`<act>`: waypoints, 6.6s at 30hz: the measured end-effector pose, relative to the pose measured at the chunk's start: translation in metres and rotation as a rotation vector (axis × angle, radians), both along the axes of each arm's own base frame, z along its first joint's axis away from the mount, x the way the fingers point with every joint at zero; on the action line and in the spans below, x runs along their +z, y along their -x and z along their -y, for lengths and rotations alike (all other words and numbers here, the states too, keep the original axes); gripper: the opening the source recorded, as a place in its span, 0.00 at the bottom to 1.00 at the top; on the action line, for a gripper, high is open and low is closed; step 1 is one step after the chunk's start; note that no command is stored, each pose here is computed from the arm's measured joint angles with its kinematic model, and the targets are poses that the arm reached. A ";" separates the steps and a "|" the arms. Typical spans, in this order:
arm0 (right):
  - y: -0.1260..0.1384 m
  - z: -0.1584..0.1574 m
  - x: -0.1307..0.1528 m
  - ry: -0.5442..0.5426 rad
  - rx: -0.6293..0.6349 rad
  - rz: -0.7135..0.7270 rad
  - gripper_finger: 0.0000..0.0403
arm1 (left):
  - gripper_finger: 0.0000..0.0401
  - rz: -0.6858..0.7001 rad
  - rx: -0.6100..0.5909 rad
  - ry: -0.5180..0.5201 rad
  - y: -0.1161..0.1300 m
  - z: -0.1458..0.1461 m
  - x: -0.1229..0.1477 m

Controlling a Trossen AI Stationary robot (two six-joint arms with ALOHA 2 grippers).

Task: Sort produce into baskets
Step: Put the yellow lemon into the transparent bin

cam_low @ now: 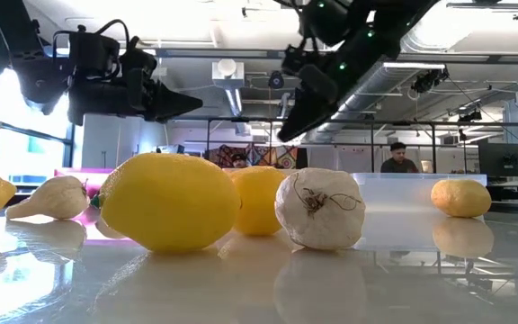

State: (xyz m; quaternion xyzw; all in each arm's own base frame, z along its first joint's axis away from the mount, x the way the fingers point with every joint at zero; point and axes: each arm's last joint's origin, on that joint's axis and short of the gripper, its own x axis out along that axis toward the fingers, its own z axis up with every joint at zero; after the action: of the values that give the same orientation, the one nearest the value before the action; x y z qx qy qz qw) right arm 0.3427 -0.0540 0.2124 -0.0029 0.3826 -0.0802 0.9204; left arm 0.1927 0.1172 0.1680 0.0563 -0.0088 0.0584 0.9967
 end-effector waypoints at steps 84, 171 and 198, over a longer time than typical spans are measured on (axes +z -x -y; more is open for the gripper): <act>0.107 0.160 -0.009 -0.128 -1.240 -0.070 0.40 | 0.01 -0.016 0.004 0.010 0.000 0.000 -0.002; -0.008 -0.028 0.030 -0.002 0.222 -0.187 0.09 | 0.01 -0.118 0.056 -0.021 0.000 -0.002 -0.012; -0.029 -0.175 -0.013 0.072 0.575 -0.088 0.65 | 0.01 -0.156 -0.018 -0.011 0.001 0.001 -0.016</act>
State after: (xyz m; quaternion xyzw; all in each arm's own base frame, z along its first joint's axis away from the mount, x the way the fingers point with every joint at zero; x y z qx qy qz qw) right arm 0.3719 0.1208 0.1992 -0.1472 0.4027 0.1706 0.8872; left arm 0.1922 0.1165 0.1519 0.0663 0.0679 0.0450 0.9945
